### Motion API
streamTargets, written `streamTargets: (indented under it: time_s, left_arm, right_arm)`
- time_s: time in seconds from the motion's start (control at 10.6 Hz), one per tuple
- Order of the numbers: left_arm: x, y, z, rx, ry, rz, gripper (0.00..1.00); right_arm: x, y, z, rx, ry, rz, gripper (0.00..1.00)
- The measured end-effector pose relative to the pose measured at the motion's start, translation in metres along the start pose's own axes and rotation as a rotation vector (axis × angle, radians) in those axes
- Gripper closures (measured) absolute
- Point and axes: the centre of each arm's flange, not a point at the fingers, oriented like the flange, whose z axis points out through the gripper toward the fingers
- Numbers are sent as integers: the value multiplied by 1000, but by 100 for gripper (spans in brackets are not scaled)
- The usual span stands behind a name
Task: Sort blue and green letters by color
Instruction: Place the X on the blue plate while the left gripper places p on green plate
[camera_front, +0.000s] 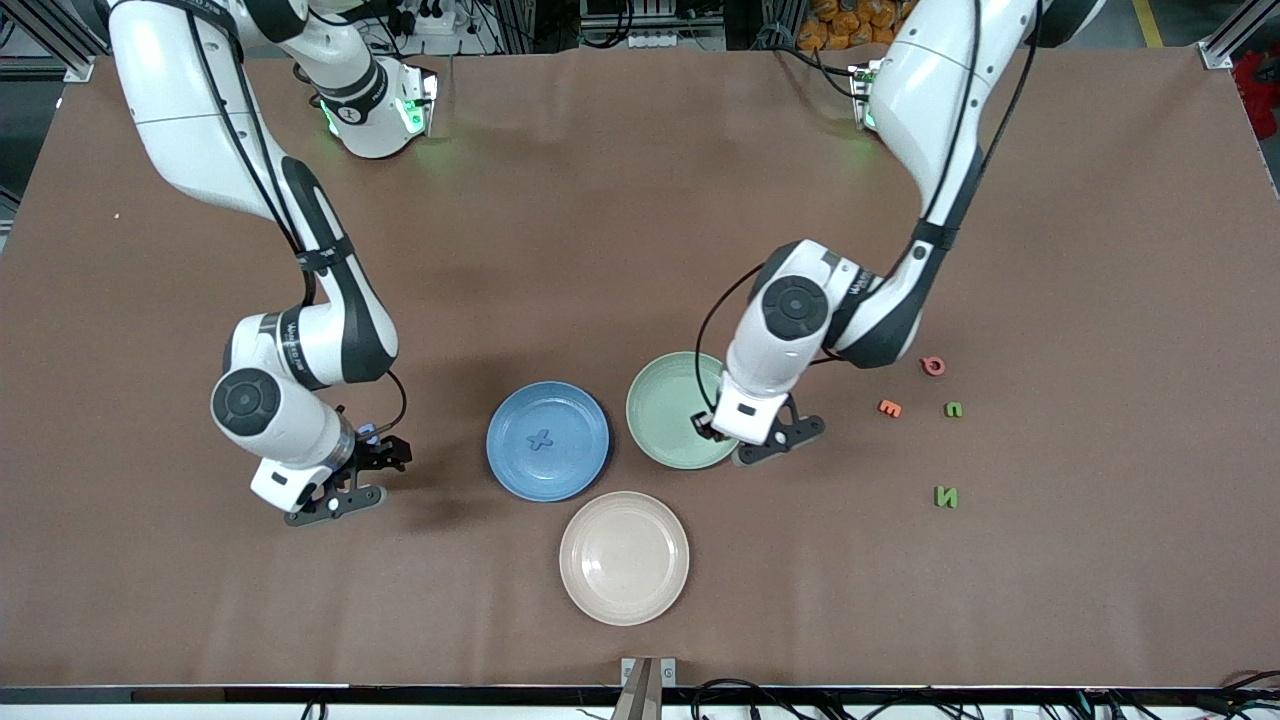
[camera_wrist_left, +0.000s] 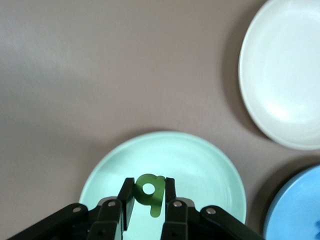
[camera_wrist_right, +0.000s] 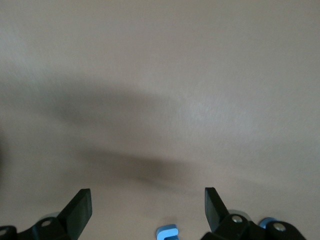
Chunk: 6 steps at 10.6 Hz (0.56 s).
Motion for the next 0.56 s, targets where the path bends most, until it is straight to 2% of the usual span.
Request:
streamTargets:
  time_s: [0.09, 0.28, 0.56]
  left_arm:
    - [-12, 3, 10, 13, -11, 11, 71]
    - [-17, 1, 19, 32, -23, 15, 68]
    - [-17, -8, 24, 95, -51, 14, 29]
  right_arm:
    - [-16, -1, 11, -1, 18, -12, 0]
    - [-40, -1, 20, 2, 12, -32, 0]
    - [-60, 11, 13, 4, 7, -53, 0]
